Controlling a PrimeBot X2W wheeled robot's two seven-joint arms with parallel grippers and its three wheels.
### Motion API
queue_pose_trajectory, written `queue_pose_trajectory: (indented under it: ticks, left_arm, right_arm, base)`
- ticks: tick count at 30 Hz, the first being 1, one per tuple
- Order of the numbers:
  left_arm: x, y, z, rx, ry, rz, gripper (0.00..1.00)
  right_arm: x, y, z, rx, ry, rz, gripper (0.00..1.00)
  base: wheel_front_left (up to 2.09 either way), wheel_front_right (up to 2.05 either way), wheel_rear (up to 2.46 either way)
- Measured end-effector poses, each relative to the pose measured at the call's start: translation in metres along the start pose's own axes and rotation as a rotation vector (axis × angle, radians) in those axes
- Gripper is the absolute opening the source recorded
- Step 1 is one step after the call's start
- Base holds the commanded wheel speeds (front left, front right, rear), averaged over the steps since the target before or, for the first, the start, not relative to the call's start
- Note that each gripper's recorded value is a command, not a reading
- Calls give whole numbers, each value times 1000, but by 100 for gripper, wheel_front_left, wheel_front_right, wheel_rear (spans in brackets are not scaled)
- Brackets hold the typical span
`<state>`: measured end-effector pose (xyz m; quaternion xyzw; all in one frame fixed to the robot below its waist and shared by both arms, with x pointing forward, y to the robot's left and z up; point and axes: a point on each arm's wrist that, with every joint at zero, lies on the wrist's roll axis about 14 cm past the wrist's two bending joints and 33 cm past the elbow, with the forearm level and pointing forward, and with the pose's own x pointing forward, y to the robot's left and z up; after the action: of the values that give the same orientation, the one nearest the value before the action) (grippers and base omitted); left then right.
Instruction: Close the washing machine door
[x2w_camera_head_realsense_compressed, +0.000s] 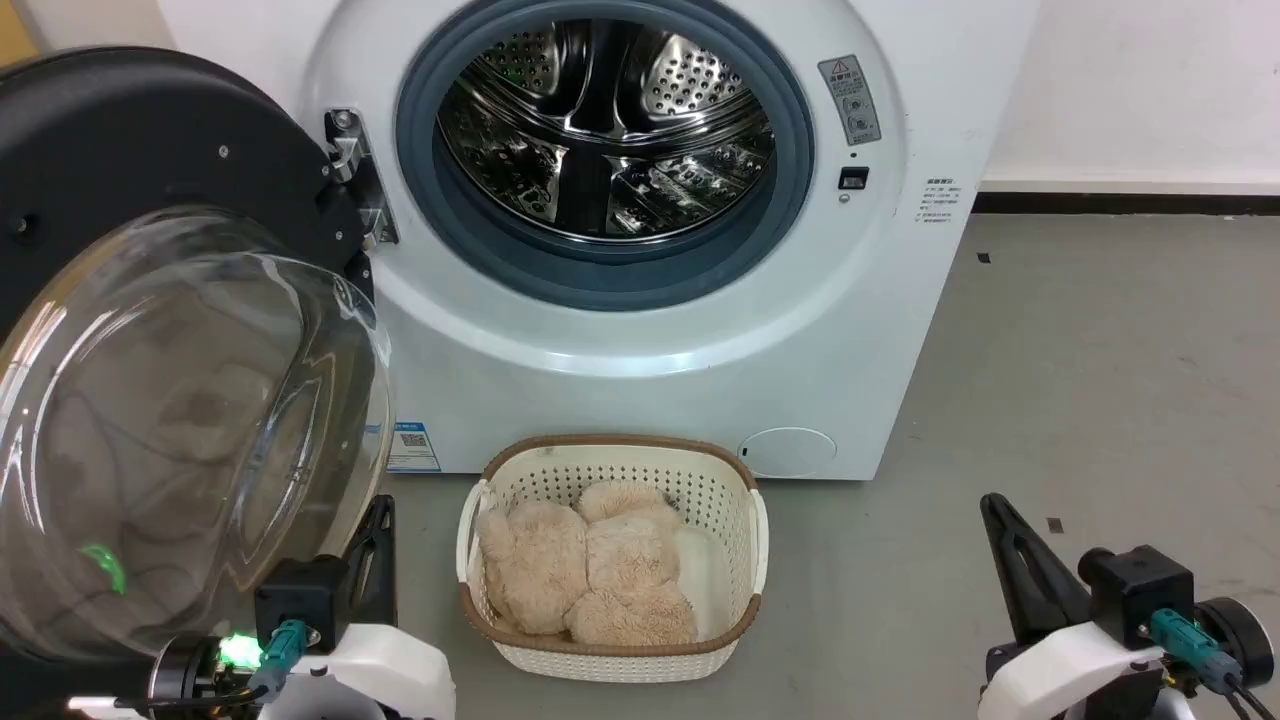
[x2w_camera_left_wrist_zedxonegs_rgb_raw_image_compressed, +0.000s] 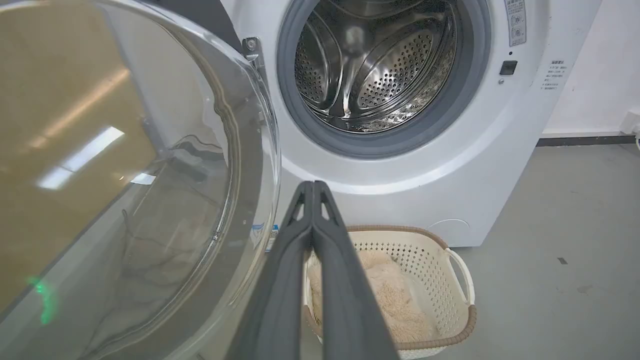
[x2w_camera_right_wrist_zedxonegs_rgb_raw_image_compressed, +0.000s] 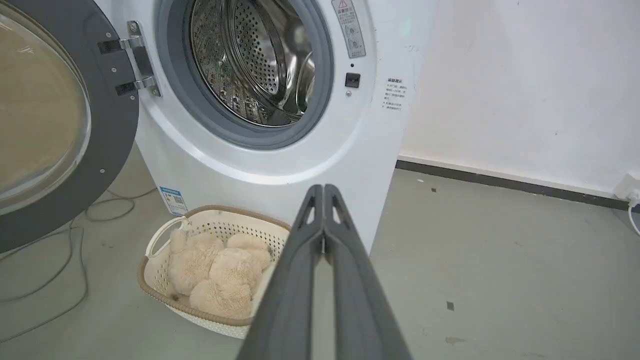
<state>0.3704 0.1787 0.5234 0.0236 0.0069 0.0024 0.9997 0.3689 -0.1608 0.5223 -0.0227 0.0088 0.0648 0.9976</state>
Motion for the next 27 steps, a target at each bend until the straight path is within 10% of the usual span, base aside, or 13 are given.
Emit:
queue_pose_trajectory:
  ticks: [23,24,25,26,27]
  left_arm:
    - [0,0,0,0,0,0,0]
    - [0,0,0,0,0,0,100]
    - [0,0,0,0,1,1,100]
    - [0,0,0,0,1,1,0]
    - [0,0,0,0,1,1,100]
  right_arm:
    - [0,0,0,0,0,0,0]
    - [0,0,0,0,0,0,100]
    - [0,0,0,0,1,0,100]
    - [0,0,0,0,1,0,0]
    - [0,0,0,0,1,0,100]
  base:
    - [0,0,0]
    - [0,0,0]
    - [0,0,0]
    - [0,0,0]
    - [0,0,0]
